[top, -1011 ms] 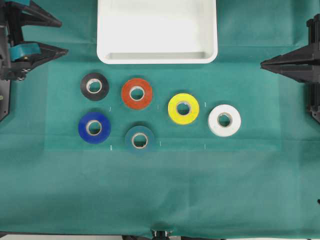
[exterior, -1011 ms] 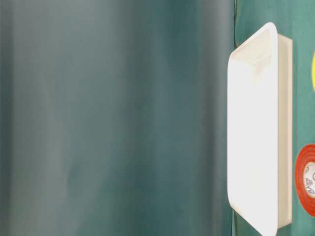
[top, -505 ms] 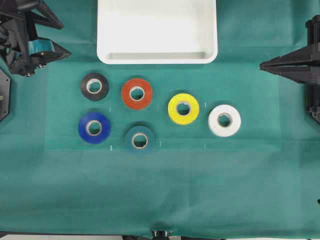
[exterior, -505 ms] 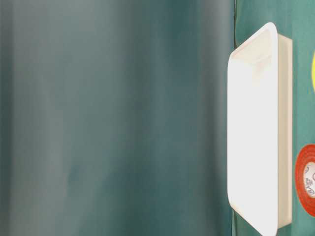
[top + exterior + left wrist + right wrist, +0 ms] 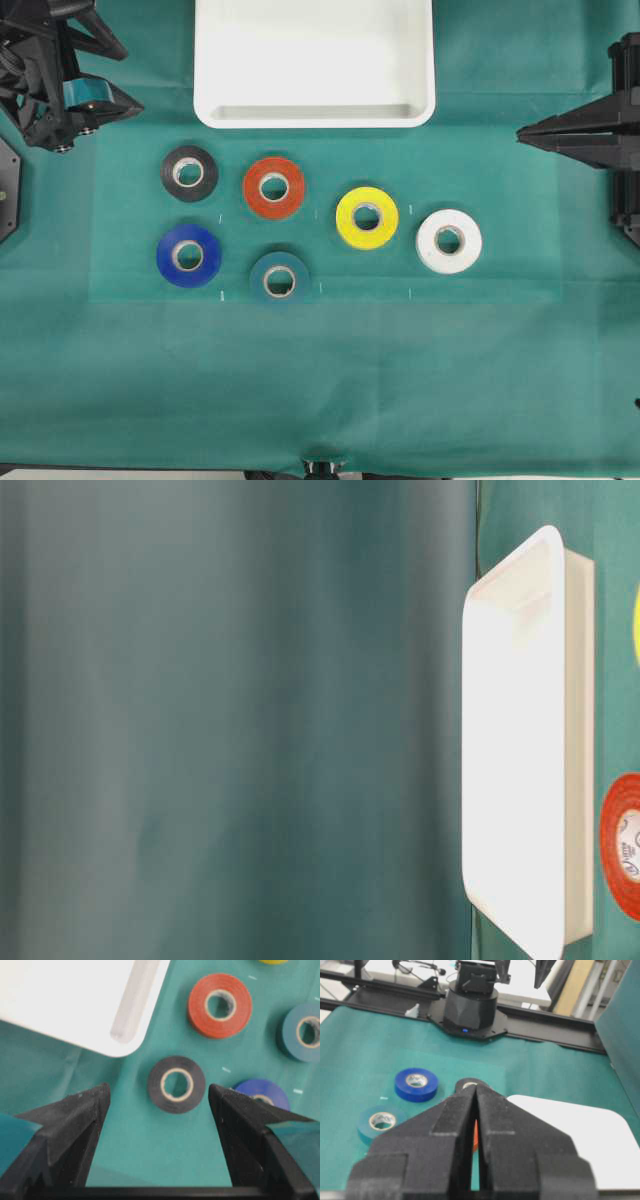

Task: Pick up the tape from a random location and place it into the white case.
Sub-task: 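Move the open left gripper toward the black tape roll, then lower the left gripper into the black roll's hole and close on its rim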

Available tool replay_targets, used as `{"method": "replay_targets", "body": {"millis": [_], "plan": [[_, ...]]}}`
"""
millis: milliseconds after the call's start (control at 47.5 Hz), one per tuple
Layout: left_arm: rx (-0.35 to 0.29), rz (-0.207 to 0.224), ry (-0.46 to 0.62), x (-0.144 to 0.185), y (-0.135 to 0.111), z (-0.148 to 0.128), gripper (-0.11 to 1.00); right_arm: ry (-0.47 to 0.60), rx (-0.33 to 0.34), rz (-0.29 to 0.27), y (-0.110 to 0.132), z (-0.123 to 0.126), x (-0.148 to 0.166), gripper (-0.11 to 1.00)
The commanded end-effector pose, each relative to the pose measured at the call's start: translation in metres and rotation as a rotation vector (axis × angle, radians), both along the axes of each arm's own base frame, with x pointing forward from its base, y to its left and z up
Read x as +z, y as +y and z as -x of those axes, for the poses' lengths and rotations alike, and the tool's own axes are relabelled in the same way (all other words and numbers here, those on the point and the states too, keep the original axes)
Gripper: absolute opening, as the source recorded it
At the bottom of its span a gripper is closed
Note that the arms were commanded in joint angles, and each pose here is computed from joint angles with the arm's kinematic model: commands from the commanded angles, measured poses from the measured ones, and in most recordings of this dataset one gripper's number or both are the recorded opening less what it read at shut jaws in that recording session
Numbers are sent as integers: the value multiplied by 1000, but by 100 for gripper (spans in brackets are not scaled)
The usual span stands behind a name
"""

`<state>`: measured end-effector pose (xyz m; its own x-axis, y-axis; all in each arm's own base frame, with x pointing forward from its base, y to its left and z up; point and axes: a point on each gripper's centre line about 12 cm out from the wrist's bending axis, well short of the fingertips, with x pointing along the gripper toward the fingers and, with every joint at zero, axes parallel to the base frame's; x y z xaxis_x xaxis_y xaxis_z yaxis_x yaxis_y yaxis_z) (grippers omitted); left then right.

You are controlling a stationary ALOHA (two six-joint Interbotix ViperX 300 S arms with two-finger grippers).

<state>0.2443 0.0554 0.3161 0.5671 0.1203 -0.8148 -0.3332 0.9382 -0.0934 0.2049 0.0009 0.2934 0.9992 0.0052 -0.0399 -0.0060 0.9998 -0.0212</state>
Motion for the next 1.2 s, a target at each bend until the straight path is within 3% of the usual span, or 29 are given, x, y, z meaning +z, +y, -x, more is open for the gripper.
{"method": "replay_targets", "body": {"millis": [0,442,1179], "plan": [[4,-7,-33,11,1,-1,79,-26,2,0,0,-2,11,0],[6,-2,-18,3,1,-2,79,-17,0,1,0,-2,9,0],[76,91,131,-106,-4,-17,79,-6,0,3,0,-3,8,0]]}}
